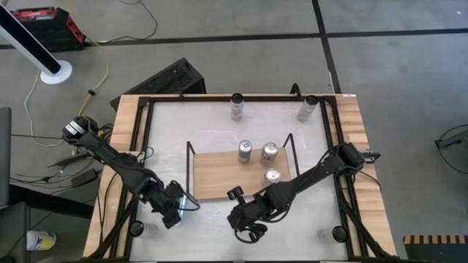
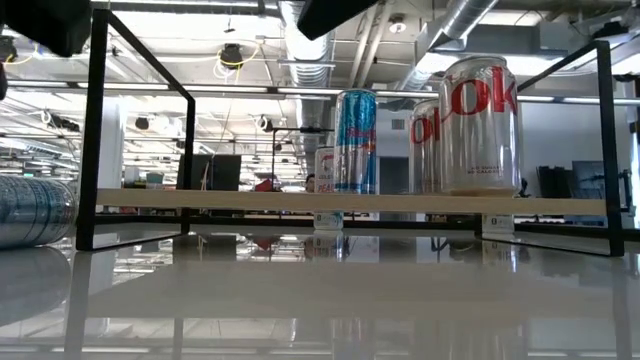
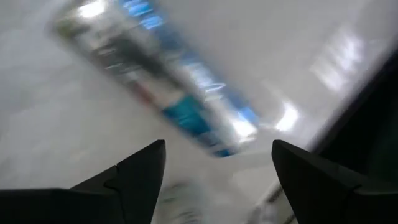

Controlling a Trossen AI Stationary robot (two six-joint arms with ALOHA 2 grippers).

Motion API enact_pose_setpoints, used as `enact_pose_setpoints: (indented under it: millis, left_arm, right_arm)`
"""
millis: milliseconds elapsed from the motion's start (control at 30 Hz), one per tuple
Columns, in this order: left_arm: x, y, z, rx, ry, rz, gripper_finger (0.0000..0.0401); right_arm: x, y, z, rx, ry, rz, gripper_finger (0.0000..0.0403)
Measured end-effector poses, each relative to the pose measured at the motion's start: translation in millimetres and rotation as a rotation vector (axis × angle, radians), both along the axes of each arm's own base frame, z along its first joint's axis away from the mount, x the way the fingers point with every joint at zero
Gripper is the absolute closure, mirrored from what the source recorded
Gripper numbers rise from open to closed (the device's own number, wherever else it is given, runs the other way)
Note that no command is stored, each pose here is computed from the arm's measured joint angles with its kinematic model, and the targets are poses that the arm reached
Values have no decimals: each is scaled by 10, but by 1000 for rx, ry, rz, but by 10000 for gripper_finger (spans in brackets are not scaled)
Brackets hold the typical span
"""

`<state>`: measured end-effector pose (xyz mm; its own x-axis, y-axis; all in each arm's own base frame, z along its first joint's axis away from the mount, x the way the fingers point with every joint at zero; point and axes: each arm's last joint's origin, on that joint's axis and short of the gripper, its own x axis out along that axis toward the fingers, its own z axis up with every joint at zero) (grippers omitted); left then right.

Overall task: Place canned beverage on shelf
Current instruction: Put the blue soda can on the shelf aligned with the other blue soda can

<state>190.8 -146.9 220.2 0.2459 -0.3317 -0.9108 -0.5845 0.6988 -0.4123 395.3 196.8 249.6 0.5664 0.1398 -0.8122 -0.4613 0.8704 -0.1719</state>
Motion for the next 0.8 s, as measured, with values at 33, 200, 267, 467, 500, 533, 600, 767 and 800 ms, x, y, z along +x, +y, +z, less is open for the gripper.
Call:
enact_pose_setpoints:
  millis: [33, 200, 267, 467, 500, 533, 600, 767, 800]
  left_arm:
    - [-15, 11, -13, 12, 20, 5, 122]
    - [10, -54, 4, -9, -51, -44, 122]
    - [22, -94, 16, -19, -79, -43, 122]
    - [53, -156, -123, 25, -29, 62, 122]
    - [69, -167, -167, 33, -11, 73, 122]
    - [83, -178, -209, 40, 7, 79, 122]
    - [110, -195, -292, 46, 49, 85, 122]
    - [182, -216, -473, 43, 145, 67, 122]
    - [194, -212, -499, 42, 160, 64, 122]
  right_arm:
    - [0, 0, 0, 0, 0, 0, 379]
    - [-1, -7, -3, 1, 5, -5, 379]
    - [0, -9, -3, 1, 6, -7, 379]
    - [1, -9, -2, 3, 5, -8, 378]
    - [1, -9, -2, 3, 5, -7, 378]
    - [1, -9, -2, 3, 5, -7, 378]
    - [1, -9, -2, 3, 5, -7, 378]
    - [1, -8, -2, 2, 4, -5, 378]
    - [1, -8, -2, 1, 5, -3, 378]
